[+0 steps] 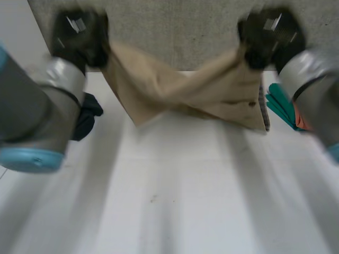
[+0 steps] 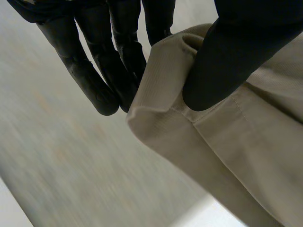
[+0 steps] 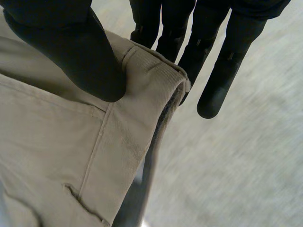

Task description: Fold the laundry.

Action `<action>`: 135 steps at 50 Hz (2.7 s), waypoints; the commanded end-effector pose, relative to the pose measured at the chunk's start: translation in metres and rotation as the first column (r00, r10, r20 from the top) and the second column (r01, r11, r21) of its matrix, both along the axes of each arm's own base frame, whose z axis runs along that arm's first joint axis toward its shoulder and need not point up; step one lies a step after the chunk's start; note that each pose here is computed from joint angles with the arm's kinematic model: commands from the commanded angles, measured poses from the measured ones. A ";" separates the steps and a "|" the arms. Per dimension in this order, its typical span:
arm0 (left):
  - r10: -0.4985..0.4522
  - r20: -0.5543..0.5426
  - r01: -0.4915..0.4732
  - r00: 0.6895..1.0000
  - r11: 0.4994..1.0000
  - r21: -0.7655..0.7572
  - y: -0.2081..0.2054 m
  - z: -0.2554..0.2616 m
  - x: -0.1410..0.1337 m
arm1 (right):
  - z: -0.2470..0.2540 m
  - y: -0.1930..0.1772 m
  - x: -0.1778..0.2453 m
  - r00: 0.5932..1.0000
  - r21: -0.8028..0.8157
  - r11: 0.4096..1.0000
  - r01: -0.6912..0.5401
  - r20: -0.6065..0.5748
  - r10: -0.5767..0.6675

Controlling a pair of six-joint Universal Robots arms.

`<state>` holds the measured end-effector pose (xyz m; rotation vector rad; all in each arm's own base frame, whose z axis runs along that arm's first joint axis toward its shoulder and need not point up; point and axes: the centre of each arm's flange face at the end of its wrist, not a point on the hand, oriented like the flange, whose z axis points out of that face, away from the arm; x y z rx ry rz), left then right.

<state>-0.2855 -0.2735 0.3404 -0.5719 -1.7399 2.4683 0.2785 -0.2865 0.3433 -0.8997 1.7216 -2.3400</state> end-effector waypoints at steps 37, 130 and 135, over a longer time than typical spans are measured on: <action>0.043 -0.107 -0.054 0.993 0.993 -0.107 -0.182 -0.032 -0.002 | -0.053 -0.101 0.075 0.979 -0.112 0.982 0.152 0.151 -0.135; -0.108 0.434 0.087 0.895 0.994 0.069 -0.041 -0.144 -0.090 | -0.152 -0.073 -0.052 0.903 0.362 0.896 0.257 -0.421 -0.088; -0.139 0.405 0.156 0.904 0.988 -0.009 -0.073 -0.158 -0.112 | -0.161 -0.095 -0.051 0.898 0.221 0.926 0.305 -0.389 -0.203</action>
